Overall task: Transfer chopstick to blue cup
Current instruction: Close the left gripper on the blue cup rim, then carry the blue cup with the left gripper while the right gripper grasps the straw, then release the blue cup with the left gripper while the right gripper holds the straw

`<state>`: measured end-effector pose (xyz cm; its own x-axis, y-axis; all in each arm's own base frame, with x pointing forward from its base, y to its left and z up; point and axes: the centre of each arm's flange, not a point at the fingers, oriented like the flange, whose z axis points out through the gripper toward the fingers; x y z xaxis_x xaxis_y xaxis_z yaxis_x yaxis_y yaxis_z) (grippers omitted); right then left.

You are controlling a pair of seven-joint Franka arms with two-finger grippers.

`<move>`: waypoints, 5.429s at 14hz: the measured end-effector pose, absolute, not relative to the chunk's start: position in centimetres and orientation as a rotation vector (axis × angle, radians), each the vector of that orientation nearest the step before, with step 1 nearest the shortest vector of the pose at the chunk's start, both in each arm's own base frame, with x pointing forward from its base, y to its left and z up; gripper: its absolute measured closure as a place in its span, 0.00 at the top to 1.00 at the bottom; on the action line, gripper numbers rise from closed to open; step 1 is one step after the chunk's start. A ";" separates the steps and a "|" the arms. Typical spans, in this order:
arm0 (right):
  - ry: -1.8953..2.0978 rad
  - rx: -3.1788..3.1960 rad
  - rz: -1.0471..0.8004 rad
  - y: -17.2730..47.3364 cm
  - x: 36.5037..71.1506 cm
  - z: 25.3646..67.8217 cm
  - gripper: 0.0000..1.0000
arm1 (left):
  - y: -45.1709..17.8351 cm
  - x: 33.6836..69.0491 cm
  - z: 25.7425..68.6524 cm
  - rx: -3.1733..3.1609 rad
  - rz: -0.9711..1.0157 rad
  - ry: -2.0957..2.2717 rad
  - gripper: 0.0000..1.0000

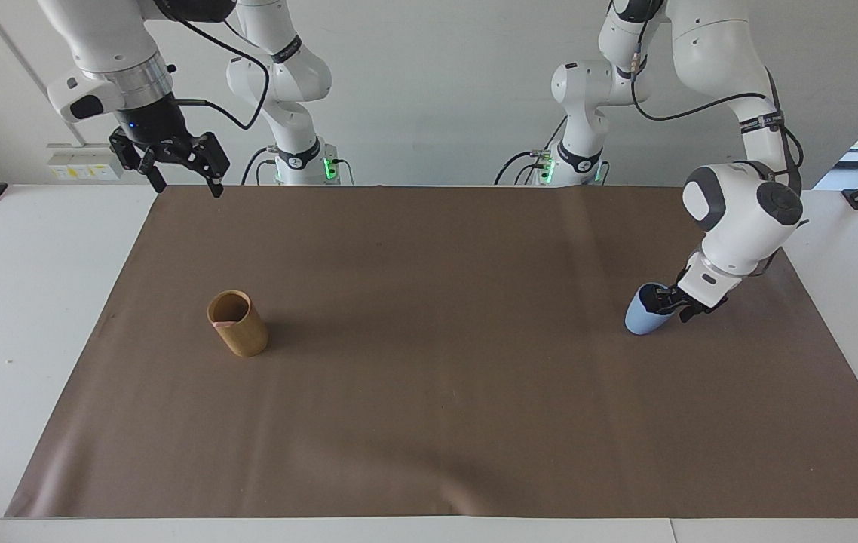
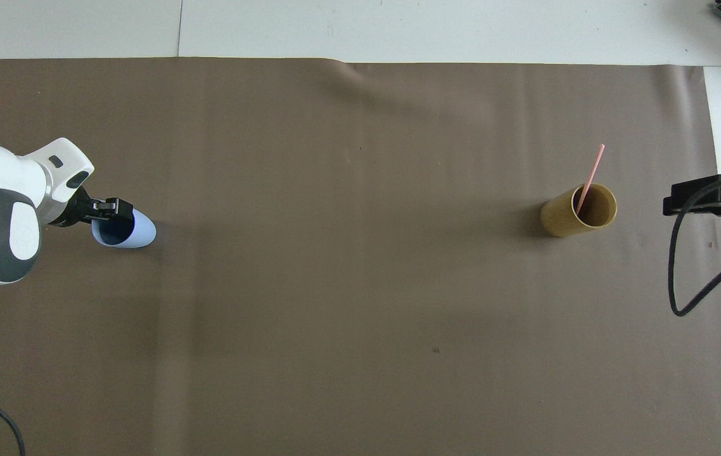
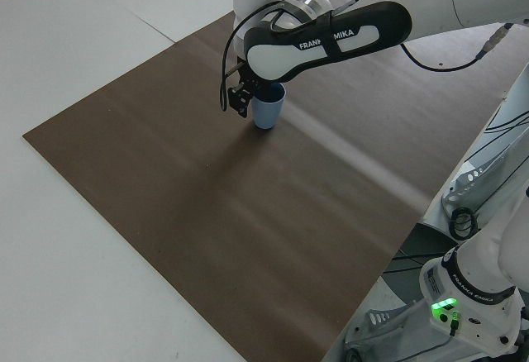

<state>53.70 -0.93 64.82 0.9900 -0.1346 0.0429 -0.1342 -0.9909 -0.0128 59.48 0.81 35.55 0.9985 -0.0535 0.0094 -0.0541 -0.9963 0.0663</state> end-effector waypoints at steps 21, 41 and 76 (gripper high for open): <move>0.092 -3.127 -0.140 -0.5 57.7 58.9 1.00 | -20.1 56.6 39.3 3.025 0.167 -0.249 0.05; -0.120 -3.127 -0.187 -0.4 65.3 45.8 1.00 | -44.5 43.1 35.7 2.999 0.122 -0.203 0.45; -0.154 -3.124 -0.287 -0.5 65.3 47.8 0.09 | -1.9 54.8 64.8 3.073 0.036 -0.256 1.00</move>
<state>65.35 -0.50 47.80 0.9785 0.0977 0.1819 0.0979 -0.9952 0.0079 54.82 -1.86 64.83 0.9859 -0.1649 0.0281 -0.1662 -0.9845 0.0552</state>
